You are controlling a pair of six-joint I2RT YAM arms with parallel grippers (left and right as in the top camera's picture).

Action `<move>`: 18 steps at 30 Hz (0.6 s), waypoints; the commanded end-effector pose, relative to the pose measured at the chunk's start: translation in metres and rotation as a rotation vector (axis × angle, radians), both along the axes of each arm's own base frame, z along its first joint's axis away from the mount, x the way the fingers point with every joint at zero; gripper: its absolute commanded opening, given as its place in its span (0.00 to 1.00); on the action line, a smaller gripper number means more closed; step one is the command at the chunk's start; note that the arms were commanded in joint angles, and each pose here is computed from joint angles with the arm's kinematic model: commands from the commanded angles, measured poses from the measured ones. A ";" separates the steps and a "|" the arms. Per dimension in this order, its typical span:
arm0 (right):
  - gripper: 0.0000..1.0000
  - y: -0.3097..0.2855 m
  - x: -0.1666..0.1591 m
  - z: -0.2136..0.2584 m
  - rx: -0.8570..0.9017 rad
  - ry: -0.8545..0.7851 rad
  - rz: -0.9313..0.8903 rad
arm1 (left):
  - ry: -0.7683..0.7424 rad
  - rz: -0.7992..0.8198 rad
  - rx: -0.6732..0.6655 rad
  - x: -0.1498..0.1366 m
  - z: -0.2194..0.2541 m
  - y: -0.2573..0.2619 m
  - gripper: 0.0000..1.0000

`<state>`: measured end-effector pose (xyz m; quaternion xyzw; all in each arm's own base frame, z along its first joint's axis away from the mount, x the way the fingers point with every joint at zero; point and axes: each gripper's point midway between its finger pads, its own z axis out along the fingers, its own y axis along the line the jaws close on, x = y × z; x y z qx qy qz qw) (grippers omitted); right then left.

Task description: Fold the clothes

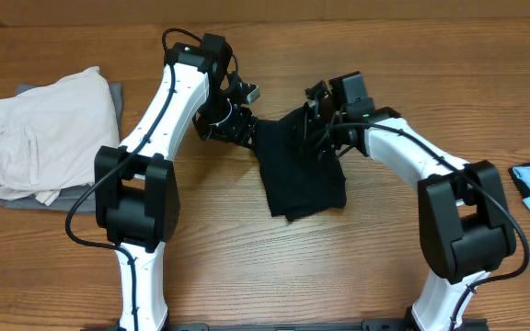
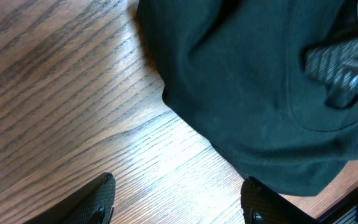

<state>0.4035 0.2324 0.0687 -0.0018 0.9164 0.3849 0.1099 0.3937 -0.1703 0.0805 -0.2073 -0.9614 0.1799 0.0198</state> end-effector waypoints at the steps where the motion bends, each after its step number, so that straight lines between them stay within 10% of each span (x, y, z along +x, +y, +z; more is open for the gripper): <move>1: 0.04 -0.029 0.022 0.044 -0.004 -0.114 -0.068 | -0.021 0.016 -0.008 0.002 0.010 0.003 0.68; 18: 0.21 -0.125 0.024 0.018 -0.305 -0.030 -0.310 | -0.025 0.016 -0.025 0.003 0.011 0.001 0.75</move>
